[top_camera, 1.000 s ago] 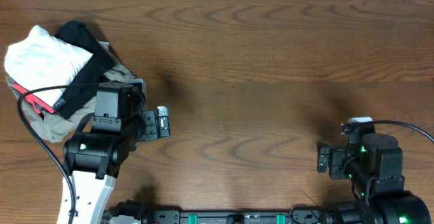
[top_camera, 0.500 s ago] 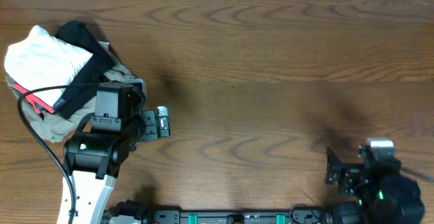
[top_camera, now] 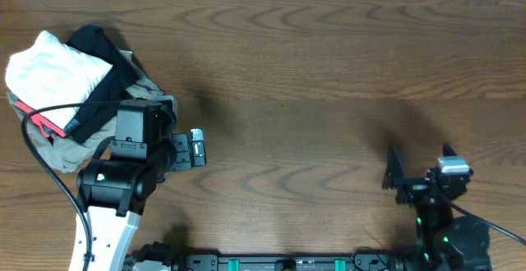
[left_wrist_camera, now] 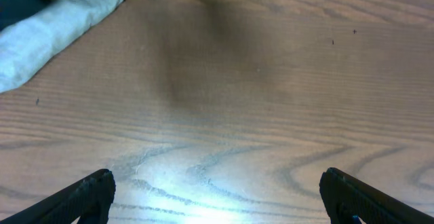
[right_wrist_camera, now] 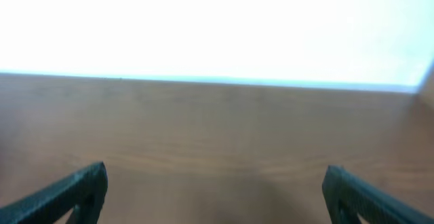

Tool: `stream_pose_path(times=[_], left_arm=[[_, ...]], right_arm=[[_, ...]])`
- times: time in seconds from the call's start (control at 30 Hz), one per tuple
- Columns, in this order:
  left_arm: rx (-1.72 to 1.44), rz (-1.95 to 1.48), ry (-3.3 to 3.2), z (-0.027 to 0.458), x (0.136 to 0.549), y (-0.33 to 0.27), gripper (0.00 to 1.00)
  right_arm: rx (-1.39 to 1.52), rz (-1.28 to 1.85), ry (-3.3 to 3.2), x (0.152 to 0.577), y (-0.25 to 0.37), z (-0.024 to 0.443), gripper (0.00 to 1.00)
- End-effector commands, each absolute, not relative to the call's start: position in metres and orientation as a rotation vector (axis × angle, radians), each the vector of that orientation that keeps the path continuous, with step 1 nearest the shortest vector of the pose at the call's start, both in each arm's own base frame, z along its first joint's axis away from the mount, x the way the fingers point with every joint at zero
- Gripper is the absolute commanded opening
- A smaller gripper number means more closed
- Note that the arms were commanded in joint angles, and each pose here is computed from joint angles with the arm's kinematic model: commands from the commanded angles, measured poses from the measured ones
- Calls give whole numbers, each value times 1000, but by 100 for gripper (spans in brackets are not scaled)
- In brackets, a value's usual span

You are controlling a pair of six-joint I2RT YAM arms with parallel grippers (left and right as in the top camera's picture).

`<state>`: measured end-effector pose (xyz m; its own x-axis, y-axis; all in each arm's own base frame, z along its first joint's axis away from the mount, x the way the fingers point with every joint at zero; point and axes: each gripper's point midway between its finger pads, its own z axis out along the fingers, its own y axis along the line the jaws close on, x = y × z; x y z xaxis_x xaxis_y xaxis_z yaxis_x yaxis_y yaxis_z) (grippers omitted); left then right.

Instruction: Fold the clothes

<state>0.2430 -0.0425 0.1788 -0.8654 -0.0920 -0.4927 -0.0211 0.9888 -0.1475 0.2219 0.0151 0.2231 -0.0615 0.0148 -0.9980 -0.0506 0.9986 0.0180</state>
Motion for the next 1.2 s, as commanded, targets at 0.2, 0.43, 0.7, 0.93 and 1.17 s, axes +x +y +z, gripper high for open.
stream_pose_path(times=[0.2, 0.43, 0.7, 0.93, 1.17], left_arm=[[-58, -164, 2613, 178, 243, -41, 98], [-57, -164, 2613, 178, 243, -41, 98], [-57, -164, 2613, 178, 243, -41, 98], [-58, -164, 2613, 178, 243, -41, 98], [-57, -164, 2613, 178, 243, -41, 98]], right_arm=[[-107, -40, 1511, 246, 16, 188, 98], [-117, -60, 1643, 246, 9, 156, 99], [-123, -44, 1640, 246, 12, 157, 99], [-123, -44, 1640, 246, 12, 157, 99], [-123, -44, 1640, 246, 12, 157, 99]])
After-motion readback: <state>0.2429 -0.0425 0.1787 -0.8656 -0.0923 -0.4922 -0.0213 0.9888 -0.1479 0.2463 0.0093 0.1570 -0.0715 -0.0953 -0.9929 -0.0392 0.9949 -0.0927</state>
